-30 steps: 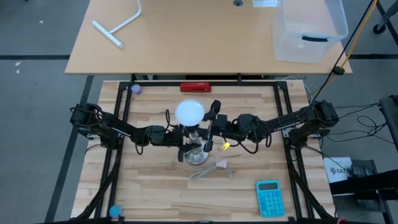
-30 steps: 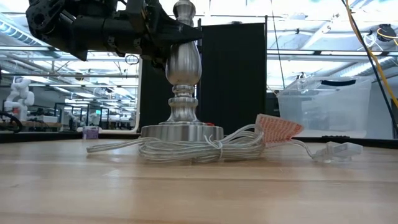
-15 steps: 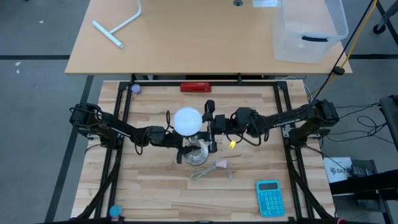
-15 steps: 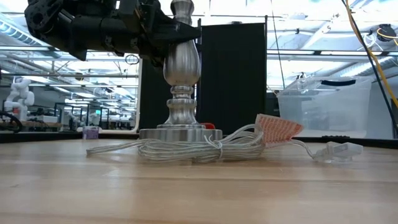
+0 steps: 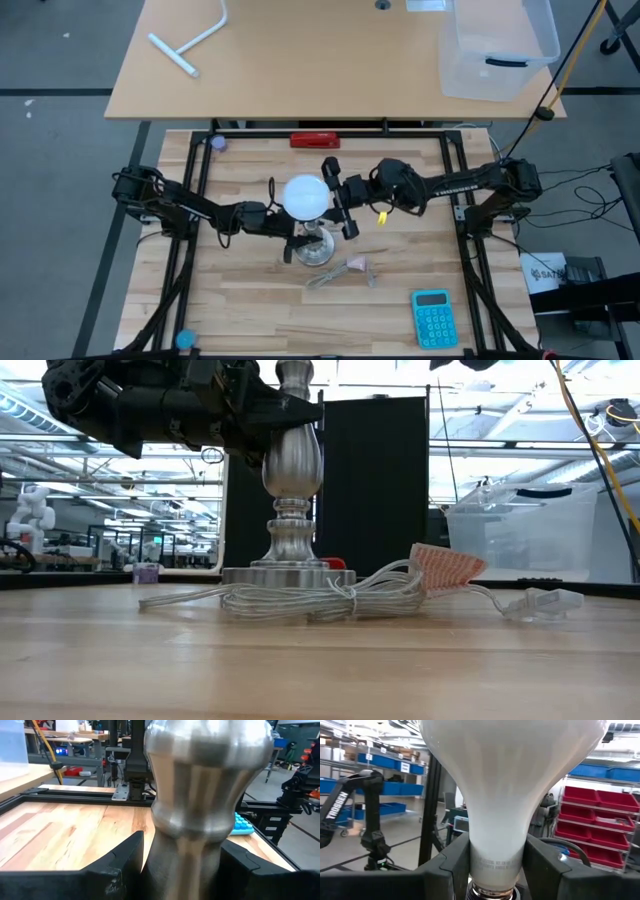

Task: Screw lightbulb
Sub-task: Remove the white lightbulb from the silver lamp

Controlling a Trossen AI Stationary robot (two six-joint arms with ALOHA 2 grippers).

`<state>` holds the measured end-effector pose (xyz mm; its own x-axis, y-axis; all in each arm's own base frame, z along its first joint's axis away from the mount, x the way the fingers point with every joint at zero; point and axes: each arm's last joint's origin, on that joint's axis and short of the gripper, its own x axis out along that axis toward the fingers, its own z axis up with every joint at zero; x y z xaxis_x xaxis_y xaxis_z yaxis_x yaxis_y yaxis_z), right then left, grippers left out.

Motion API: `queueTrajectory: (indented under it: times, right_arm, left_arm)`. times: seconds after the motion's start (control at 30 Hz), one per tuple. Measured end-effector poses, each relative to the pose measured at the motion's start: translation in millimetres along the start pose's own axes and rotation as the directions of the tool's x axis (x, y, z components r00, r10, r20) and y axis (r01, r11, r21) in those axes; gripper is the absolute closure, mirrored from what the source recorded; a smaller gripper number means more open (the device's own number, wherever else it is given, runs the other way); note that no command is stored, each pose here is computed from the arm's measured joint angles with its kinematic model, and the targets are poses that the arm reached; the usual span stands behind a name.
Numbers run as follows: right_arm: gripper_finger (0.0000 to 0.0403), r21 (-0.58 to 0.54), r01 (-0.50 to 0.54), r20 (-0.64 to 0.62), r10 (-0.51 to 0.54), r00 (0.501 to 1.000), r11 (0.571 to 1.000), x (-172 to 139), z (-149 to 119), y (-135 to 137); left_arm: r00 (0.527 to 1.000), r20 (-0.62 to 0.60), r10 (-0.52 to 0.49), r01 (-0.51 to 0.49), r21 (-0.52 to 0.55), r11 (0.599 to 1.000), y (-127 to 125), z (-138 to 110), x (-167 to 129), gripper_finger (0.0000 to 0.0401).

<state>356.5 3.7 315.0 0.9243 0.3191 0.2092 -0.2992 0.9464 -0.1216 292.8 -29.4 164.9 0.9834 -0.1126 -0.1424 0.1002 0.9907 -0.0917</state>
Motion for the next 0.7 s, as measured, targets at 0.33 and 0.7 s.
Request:
queueTrajectory:
  times: [0.33,0.7]
  right_arm:
    - [0.026,0.068,-0.043,0.03,0.041,0.999,0.997,-5.3,1.6,-12.7]
    - [0.026,0.062,-0.079,0.04,0.076,0.996,0.995,-4.5,6.3,-16.4]
  left_arm:
    - [1.0,0.0,-0.007,0.007,-0.005,1.0,-0.4,0.0,0.0,0.0211]
    - [1.0,0.0,-0.009,0.009,-0.005,1.0,-0.8,0.1,0.1,0.0211]
